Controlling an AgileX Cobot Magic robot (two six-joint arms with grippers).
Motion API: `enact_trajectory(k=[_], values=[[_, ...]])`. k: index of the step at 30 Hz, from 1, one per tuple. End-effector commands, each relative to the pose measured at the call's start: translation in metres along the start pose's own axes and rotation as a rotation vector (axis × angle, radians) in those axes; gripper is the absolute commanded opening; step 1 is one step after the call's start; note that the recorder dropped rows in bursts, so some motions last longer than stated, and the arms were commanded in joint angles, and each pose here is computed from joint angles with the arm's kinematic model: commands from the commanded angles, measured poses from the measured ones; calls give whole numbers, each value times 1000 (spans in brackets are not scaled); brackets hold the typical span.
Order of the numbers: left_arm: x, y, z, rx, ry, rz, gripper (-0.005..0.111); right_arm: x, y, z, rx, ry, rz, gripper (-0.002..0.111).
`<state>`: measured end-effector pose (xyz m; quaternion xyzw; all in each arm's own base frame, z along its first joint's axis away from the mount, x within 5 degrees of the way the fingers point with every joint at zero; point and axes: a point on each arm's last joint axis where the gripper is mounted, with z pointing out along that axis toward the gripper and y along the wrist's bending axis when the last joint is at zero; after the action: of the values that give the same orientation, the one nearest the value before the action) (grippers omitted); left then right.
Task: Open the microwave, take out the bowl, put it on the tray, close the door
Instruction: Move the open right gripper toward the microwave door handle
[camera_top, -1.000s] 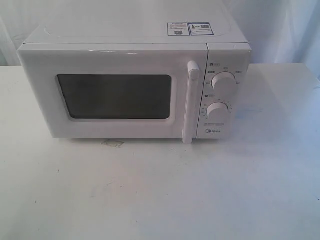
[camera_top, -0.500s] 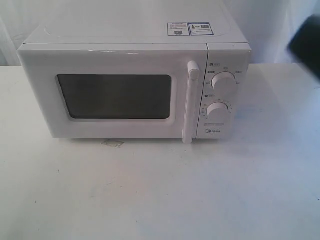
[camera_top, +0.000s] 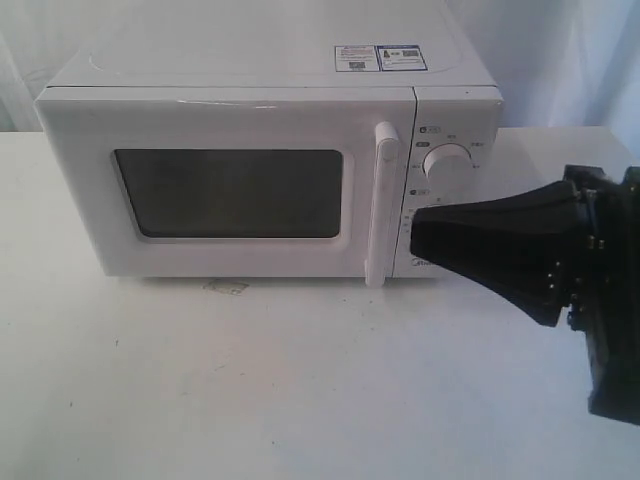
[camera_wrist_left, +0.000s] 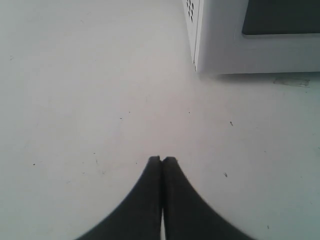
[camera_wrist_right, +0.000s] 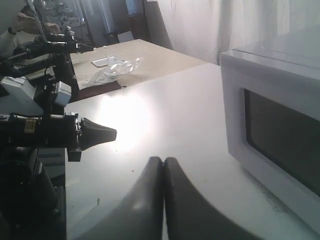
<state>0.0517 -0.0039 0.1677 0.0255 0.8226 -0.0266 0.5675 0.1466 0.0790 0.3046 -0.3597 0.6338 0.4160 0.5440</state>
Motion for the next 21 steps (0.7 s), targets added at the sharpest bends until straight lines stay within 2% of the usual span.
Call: enact_trajectory(k=[1,13,21], values=[[1,0,0,-4,0,-3,0,3,-10,3,0,6,-35,0],[1,0,0,-4,0,-3,0,4,-13,4,4,-3,-25,0],[1,0,0,-4,0,-3,0,7,-21,6,38,7,-236,1]])
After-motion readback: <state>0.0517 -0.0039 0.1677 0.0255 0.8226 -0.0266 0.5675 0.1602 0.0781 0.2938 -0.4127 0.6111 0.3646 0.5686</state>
